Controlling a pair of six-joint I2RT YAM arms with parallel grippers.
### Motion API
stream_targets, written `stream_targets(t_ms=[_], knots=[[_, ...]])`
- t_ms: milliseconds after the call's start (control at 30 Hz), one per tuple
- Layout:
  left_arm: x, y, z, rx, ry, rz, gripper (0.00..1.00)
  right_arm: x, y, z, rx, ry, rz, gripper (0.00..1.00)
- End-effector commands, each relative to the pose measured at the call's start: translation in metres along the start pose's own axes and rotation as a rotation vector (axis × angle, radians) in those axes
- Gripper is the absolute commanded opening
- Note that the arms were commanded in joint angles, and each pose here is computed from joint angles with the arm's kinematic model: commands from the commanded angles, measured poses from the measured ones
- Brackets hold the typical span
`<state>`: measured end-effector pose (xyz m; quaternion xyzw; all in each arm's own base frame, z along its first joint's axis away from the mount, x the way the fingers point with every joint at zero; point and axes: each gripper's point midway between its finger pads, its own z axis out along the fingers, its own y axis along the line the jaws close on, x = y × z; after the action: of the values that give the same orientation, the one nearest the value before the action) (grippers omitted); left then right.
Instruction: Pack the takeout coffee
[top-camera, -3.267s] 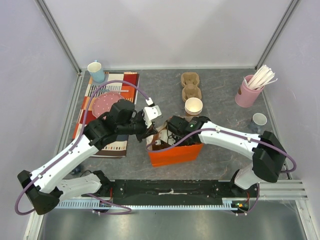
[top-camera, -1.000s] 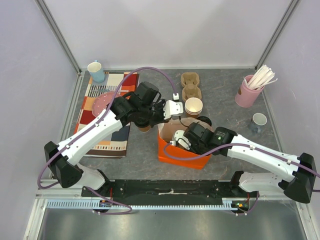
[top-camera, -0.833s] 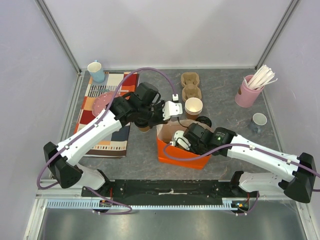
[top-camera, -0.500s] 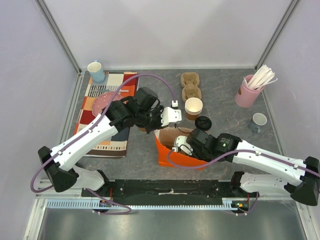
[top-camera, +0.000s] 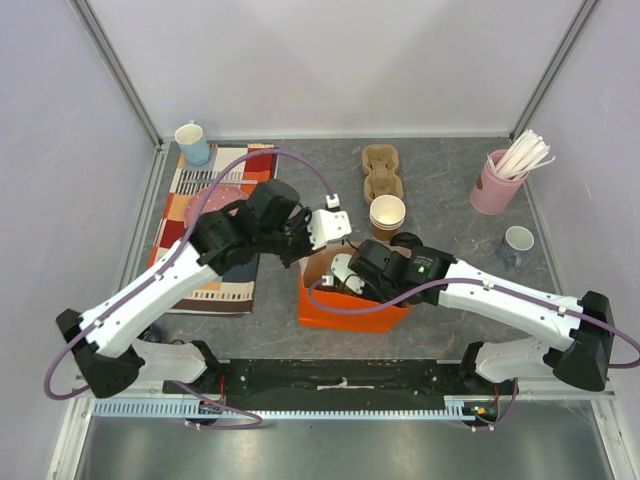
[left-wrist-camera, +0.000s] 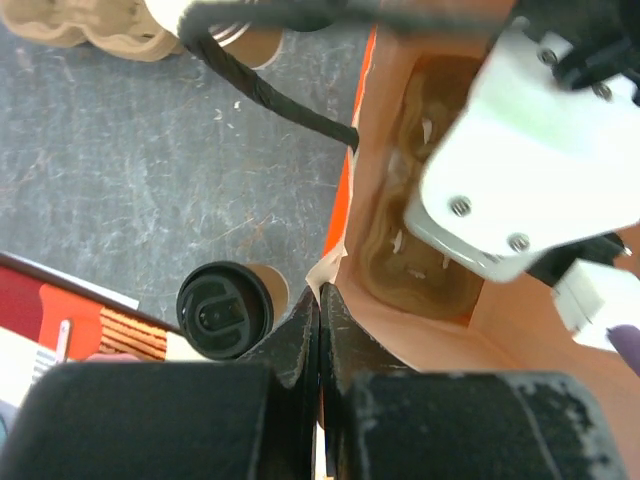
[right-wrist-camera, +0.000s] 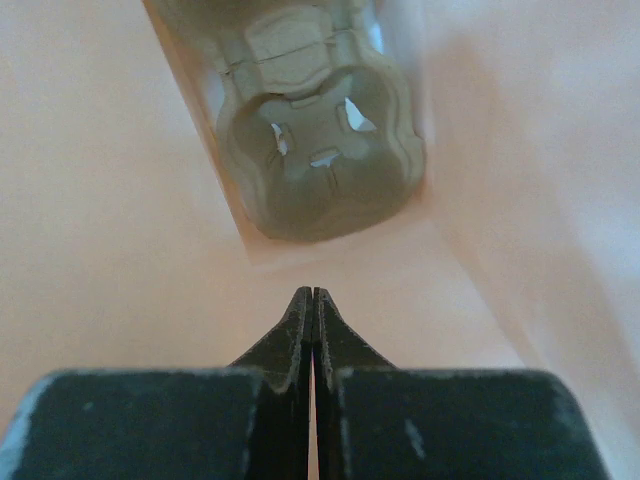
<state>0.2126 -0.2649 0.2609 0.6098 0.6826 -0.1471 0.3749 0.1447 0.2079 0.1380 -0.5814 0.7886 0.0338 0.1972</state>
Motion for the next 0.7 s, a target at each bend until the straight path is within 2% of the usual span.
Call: stream_targets(t_ms=[0, 33, 67, 100, 133, 167, 233, 267, 433, 667], knots=[[-0.011, 0.01, -0.031, -0.138, -0.122, -0.071, 0.02, -0.046, -0.006, -0.033, 0.019, -0.151, 0.136, 0.02], [-0.014, 0.01, -0.038, -0.153, -0.156, -0.073, 0.02, -0.05, -0.005, -0.037, 0.015, -0.163, 0.16, 0.08], [-0.013, 0.009, -0.039, -0.156, -0.167, -0.081, 0.02, -0.053, -0.004, -0.041, 0.012, -0.171, 0.207, 0.27], [-0.007, 0.006, -0.035, -0.153, -0.162, -0.093, 0.02, -0.06, -0.004, -0.048, 0.004, -0.194, 0.225, 0.32], [-0.01, 0.008, -0.036, -0.172, -0.191, -0.087, 0.02, -0.063, 0.0, -0.051, -0.015, -0.206, 0.221, 0.4], [-0.013, 0.012, -0.041, -0.204, -0.225, -0.077, 0.02, -0.066, 0.005, -0.053, -0.03, -0.213, 0.273, 0.45], [-0.006, 0.019, -0.036, -0.257, -0.221, -0.057, 0.02, -0.073, 0.007, -0.059, -0.038, -0.233, 0.299, 0.55], [-0.014, 0.027, -0.039, -0.295, -0.259, -0.038, 0.02, -0.076, 0.008, -0.061, -0.037, -0.241, 0.331, 0.57], [-0.018, 0.039, -0.036, -0.369, -0.302, 0.052, 0.02, -0.092, 0.0, -0.089, -0.013, -0.329, 0.467, 0.62], [-0.016, 0.002, -0.034, -0.273, -0.373, -0.004, 0.02, -0.112, -0.009, -0.121, -0.008, -0.464, 0.783, 0.61]])
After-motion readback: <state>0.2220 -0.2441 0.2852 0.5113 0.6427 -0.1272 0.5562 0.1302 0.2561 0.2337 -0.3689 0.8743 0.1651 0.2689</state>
